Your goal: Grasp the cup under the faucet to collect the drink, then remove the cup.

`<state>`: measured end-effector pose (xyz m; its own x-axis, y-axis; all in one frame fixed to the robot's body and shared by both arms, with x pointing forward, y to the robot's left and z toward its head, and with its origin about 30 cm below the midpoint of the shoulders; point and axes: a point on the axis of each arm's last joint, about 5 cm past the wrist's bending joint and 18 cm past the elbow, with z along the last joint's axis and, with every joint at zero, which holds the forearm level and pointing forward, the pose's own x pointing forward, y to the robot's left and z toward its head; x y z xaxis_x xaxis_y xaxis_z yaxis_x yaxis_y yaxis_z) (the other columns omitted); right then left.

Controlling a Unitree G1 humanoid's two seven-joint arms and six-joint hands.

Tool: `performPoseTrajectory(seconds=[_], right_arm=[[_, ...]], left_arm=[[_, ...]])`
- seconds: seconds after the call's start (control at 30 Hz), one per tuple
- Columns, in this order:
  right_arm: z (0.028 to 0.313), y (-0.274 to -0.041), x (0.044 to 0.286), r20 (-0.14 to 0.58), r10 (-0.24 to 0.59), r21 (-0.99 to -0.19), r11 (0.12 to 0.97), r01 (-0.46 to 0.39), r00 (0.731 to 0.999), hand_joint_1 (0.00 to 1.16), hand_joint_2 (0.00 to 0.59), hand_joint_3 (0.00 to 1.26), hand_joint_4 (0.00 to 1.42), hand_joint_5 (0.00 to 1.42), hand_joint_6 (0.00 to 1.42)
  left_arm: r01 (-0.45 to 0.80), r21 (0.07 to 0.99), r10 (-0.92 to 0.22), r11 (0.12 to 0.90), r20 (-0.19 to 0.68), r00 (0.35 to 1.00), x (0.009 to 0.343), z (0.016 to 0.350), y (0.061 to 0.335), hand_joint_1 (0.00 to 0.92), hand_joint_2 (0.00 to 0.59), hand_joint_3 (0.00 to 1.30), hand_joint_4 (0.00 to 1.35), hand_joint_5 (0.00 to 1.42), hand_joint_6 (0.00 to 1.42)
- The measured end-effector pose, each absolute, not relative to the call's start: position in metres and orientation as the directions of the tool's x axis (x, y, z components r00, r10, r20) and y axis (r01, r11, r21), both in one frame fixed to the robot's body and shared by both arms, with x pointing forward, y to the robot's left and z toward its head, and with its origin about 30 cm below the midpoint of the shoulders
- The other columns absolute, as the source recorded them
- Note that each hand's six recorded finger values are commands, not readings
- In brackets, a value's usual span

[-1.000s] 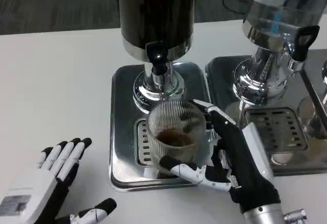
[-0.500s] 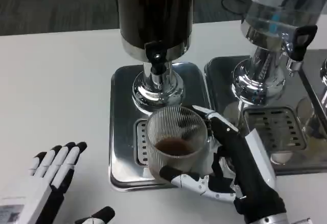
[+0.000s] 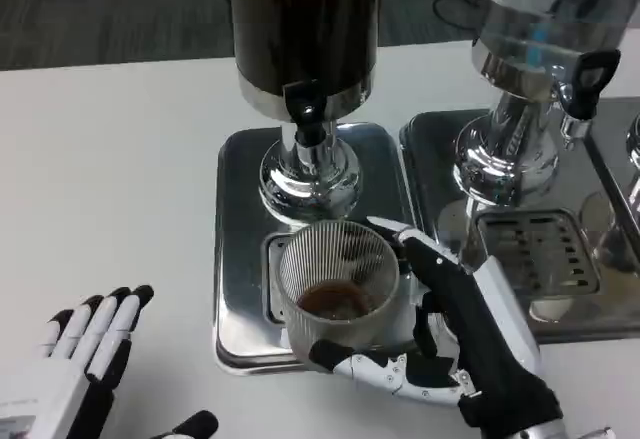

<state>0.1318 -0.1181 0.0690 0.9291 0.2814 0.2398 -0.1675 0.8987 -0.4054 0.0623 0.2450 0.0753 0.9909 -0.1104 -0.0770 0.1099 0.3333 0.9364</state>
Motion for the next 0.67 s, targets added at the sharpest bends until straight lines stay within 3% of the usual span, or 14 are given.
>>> performPoseTrajectory(seconds=[0.67], right_arm=[[0.0691, -0.1263, 0.1318, 0.225, 0.267, -0.391, 0.906, -0.165, 0.937, 0.91, 0.177, 0.45, 0.71, 0.98, 1.39]], left_arm=[[0.123, 0.925, -0.112, 0.36, -0.088, 0.99, 0.0626, 0.0743, 0.2346, 0.0, 0.105, 0.0, 0.0, 0.0, 0.0]])
